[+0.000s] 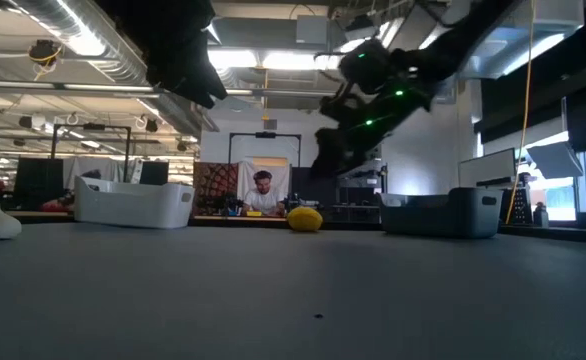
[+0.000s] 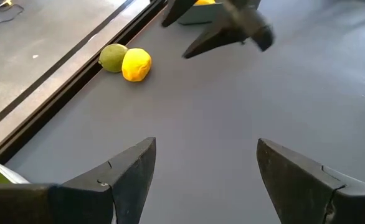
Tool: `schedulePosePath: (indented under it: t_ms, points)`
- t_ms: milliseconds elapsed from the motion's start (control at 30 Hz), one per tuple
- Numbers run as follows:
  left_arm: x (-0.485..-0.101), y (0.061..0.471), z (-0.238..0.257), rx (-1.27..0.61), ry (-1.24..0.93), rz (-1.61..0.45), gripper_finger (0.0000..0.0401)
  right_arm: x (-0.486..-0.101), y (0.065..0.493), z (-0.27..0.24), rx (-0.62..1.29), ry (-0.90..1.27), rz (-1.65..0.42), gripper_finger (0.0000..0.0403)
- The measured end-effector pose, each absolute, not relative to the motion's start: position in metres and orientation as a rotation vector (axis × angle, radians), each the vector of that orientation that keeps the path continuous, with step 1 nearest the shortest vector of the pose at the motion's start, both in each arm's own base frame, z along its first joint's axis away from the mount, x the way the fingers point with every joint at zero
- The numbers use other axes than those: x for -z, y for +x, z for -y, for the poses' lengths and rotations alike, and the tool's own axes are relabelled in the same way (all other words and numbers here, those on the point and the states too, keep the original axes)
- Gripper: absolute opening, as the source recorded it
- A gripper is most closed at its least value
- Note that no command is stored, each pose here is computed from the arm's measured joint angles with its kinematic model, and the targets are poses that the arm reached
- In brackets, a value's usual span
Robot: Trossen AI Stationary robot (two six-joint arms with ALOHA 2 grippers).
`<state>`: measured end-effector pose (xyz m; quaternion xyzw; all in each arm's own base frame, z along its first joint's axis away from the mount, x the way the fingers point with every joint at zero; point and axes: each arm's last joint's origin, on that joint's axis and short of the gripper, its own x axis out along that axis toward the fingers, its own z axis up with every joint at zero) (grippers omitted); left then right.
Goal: Sort produce into baskets
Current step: Put the lemon into the blue bin
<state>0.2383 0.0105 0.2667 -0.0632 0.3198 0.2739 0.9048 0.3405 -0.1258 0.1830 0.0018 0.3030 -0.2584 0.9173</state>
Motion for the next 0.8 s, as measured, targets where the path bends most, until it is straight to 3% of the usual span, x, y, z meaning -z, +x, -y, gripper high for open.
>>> schedulePosePath:
  t_ms: [367,800]
  points:
    - [-0.267,0.238,-0.01,-0.567,-0.131,-0.66,0.0274,-0.181,0.369,0.179,0.541,0.003,-0.781,0.0303]
    - [-0.267,0.238,-0.01,-0.567,-0.131,-0.658,0.0274,-0.163,0.365,0.216,0.489,0.075,-0.795,0.0252]
